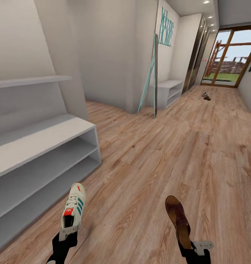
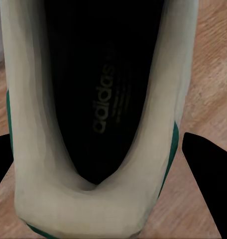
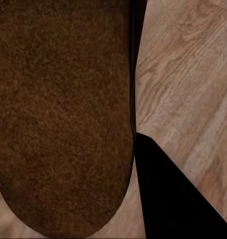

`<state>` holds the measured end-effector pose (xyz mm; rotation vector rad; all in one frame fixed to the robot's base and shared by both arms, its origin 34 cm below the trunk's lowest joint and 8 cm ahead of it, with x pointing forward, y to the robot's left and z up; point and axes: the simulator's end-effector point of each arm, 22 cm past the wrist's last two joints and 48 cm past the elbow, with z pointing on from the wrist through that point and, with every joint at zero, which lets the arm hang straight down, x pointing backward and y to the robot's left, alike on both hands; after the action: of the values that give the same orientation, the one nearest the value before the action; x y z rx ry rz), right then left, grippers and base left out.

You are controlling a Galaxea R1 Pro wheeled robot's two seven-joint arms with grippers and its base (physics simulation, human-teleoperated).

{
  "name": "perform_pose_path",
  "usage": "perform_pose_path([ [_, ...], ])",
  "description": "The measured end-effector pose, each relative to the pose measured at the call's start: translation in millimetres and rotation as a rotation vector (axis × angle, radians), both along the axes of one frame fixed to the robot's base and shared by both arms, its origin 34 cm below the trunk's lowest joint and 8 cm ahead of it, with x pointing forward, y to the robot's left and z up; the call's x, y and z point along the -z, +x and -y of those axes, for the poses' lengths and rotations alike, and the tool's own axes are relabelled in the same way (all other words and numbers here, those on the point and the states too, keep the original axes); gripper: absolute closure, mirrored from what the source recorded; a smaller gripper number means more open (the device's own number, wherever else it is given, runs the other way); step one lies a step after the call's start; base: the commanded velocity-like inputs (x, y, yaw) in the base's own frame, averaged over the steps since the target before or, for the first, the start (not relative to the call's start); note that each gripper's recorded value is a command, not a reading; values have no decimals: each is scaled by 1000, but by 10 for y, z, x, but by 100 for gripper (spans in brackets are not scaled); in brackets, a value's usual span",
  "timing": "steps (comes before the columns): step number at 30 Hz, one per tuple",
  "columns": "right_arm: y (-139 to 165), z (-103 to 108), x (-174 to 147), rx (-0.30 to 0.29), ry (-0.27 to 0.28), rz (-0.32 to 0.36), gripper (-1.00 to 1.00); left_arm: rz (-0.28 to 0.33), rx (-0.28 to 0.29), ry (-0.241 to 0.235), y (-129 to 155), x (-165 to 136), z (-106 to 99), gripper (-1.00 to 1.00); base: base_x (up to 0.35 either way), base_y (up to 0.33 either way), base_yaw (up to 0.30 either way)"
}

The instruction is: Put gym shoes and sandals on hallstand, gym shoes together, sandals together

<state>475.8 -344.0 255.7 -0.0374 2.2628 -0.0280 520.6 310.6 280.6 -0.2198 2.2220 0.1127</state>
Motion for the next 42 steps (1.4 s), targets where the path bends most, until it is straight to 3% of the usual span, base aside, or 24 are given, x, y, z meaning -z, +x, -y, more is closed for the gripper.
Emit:
perform_pose_path([
  [25, 37, 0, 48, 0, 0, 28, 100, 34, 2, 1, 49, 16, 7, 100, 8, -5, 206],
  [42, 78, -21, -8, 0, 3, 43, 100, 47, 2, 1, 79, -43, 9, 100, 166, -195, 230],
])
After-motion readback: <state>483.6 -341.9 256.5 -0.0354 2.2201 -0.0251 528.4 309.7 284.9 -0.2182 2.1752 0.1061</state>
